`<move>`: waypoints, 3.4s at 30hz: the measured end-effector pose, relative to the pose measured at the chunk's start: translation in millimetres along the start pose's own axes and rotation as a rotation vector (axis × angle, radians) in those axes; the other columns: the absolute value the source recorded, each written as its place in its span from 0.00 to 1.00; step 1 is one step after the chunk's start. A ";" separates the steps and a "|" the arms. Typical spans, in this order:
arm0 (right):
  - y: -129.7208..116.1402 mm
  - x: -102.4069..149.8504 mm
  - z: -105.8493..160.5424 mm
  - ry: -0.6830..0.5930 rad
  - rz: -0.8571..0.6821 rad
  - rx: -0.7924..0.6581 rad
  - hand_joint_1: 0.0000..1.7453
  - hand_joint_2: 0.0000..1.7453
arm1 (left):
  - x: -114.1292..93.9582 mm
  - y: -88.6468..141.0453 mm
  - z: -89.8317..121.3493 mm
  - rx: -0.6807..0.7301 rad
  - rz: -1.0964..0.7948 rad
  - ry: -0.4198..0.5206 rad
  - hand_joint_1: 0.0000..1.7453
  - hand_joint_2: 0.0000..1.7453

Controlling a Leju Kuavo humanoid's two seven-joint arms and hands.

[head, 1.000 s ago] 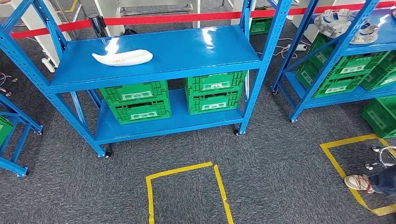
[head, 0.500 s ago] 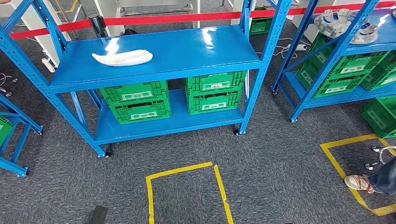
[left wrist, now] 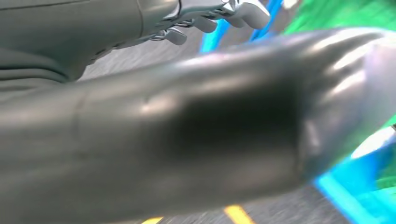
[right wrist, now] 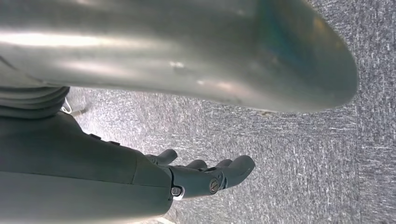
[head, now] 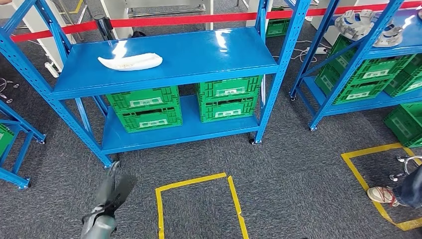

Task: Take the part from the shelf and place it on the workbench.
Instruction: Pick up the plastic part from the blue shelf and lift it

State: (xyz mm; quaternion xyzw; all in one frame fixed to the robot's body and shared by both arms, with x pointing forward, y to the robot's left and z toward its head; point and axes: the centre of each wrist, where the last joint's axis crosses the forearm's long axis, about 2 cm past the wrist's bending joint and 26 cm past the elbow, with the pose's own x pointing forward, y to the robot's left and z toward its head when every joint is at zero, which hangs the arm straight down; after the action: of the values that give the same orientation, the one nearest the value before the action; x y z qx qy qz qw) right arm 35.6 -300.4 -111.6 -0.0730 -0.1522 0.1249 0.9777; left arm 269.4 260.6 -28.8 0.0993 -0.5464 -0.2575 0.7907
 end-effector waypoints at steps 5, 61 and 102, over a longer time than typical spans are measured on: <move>3.7 4.2 -0.4 -0.002 0.016 0.012 0.00 0.00 | 64.2 29.0 -40.9 0.059 -0.105 -0.199 0.00 0.00; 33.7 22.5 1.3 -0.026 0.002 0.134 0.00 0.00 | 288.8 213.5 -91.9 0.448 -0.872 0.002 0.00 0.00; 34.2 25.0 1.0 -0.032 0.008 0.140 0.00 0.00 | 211.2 244.2 -83.9 0.441 -0.879 0.336 0.00 0.00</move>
State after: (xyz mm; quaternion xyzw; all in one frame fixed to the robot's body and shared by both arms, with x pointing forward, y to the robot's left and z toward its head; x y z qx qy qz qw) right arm 50.8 -260.9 -109.8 -0.0028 -0.1582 0.1401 0.9774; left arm 476.2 348.2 217.8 0.5235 -0.3598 -0.4248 0.6450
